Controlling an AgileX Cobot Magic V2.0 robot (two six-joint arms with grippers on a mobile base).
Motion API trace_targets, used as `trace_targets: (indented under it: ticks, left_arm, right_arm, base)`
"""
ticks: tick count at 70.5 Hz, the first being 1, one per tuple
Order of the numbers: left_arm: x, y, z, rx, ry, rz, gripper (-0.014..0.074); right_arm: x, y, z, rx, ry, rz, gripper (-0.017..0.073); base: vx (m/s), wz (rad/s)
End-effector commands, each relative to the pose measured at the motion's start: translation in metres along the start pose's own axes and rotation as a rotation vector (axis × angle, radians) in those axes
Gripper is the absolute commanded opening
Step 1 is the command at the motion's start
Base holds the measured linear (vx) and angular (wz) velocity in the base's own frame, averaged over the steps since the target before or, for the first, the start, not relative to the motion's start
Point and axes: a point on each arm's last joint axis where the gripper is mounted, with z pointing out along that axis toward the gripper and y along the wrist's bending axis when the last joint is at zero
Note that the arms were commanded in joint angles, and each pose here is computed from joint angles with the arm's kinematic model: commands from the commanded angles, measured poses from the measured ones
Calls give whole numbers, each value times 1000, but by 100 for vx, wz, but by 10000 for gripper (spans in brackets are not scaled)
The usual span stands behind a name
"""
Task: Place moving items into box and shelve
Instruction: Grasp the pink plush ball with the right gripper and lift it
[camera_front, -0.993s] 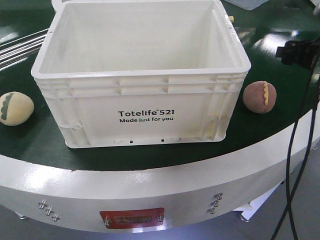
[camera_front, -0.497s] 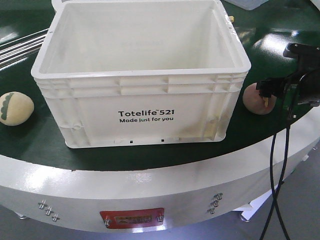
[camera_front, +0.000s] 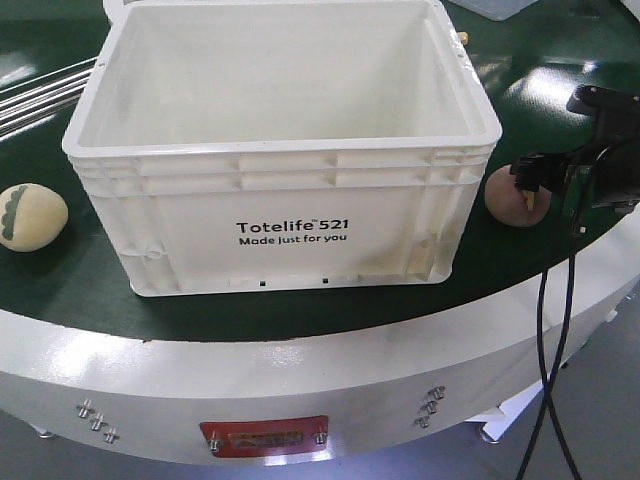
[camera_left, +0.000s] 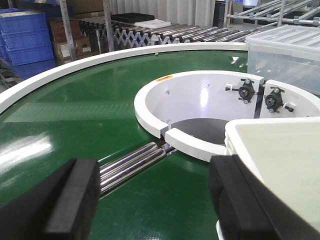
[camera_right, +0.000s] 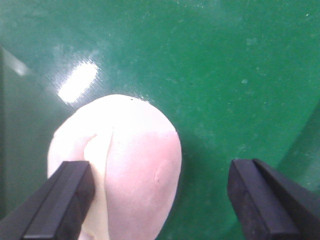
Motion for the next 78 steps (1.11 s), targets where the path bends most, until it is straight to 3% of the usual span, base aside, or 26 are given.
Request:
trace_targets:
  ticks: [1, 14, 42, 51, 63, 78]
  left_arm:
    - [-24, 0, -7, 1, -139, -17, 555]
    - [-24, 0, -7, 1, -139, -17, 555]
    - [-23, 0, -7, 1, -125, -16, 555]
    - [-23, 0, -7, 1, -124, -15, 555]
    - [-23, 0, -7, 1, -124, -15, 555]
    - [-23, 0, -7, 1, -124, -15, 555]
  right_arm:
    - [-21, 8, -17, -26, -134, -4, 589]
    - [-19, 33, -14, -72, -162, -98, 589]
    - [-6, 35, 8, -68, -84, -97, 563]
    - [-6, 35, 8, -68, -84, -97, 397]
    - [-6, 35, 8, -69, -85, -96, -23]
    - [-16, 35, -5, -68, -157, -132, -16]
  base:
    - [0, 0]
    - [0, 0]
    - [0, 0]
    - [0, 0]
    - [0, 0]
    - [0, 0]
